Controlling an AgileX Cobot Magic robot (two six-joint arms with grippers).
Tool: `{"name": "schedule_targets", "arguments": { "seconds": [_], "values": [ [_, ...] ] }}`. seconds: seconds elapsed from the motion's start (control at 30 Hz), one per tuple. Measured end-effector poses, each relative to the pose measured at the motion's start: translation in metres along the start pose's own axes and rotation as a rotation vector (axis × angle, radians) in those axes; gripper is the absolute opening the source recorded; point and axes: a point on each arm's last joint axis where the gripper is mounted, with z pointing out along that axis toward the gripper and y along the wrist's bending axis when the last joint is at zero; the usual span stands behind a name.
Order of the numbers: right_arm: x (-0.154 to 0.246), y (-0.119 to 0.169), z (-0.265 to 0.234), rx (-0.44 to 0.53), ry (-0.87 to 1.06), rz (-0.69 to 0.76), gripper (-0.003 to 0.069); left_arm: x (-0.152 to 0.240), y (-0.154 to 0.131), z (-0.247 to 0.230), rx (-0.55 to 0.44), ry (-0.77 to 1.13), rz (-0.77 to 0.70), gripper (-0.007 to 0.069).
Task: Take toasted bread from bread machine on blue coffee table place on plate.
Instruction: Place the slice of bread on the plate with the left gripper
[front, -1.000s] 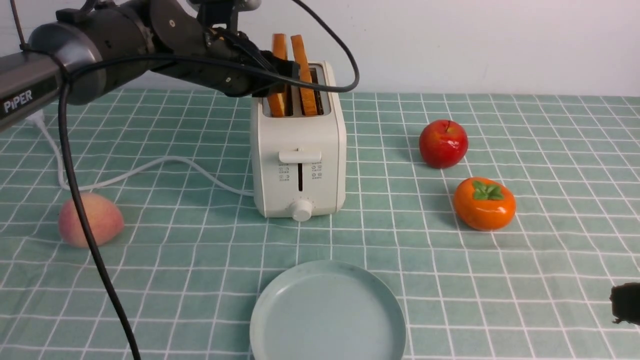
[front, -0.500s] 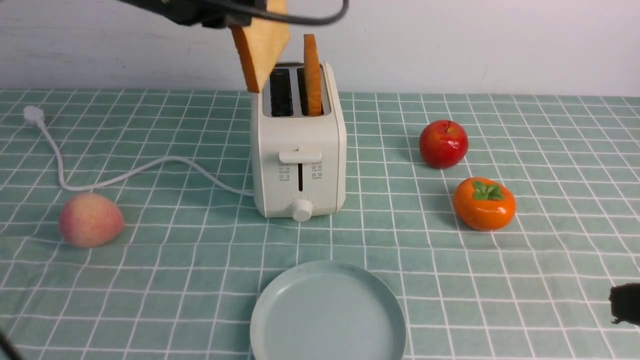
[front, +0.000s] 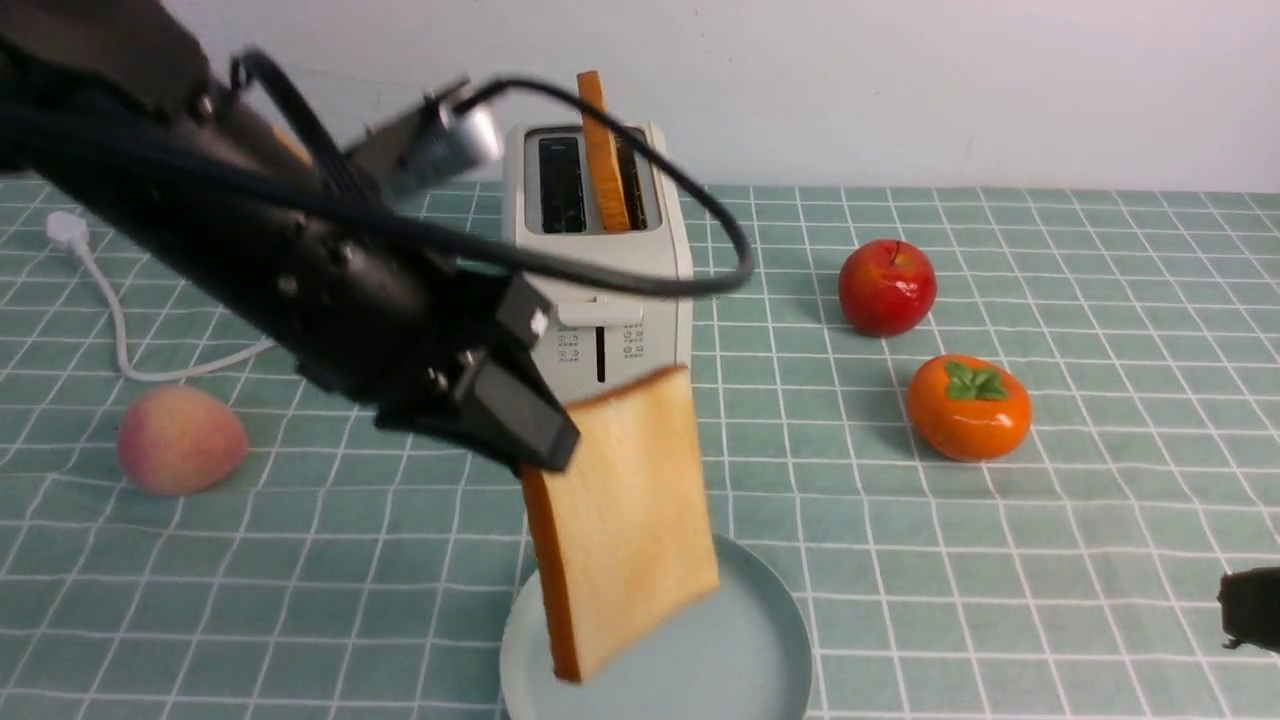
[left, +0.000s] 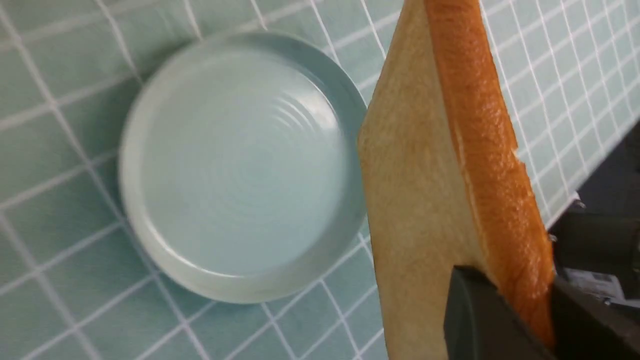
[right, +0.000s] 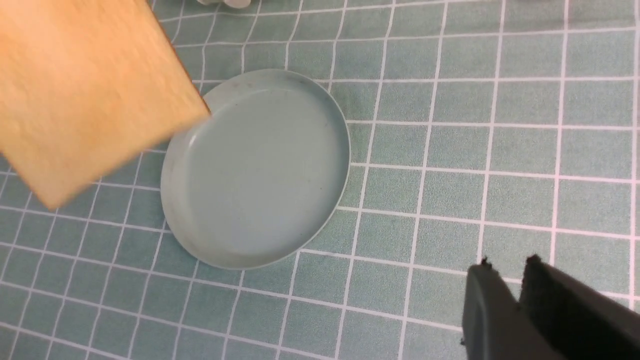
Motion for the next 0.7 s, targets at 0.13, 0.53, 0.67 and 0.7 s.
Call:
{"name": "schedule_targets", "arguments": {
  "seconds": [0.13,0.53,0.67,0.7],
  "values": [
    [0.0,0.0,0.0,-0.002,0.0,0.002,0.011,0.013,0.029,0.045,0.102,-0.002,-0.087,0.0077],
    [0.0,0.0,0.0,-0.002,0.0,0.002,0.012,0.01,0.079,0.102,0.049,0.037,-0.176,0.0179],
    [0.0,0.0,0.0,-0.002,0.0,0.002,0.0125,0.011,0.082,0.099,-0.005,0.076,-0.125,0.0314],
    [0.0,0.0,0.0,-0.002,0.0,0.002,0.0126,0.011,0.082,0.099,-0.009,0.079,-0.122,0.032]
  ]
}}
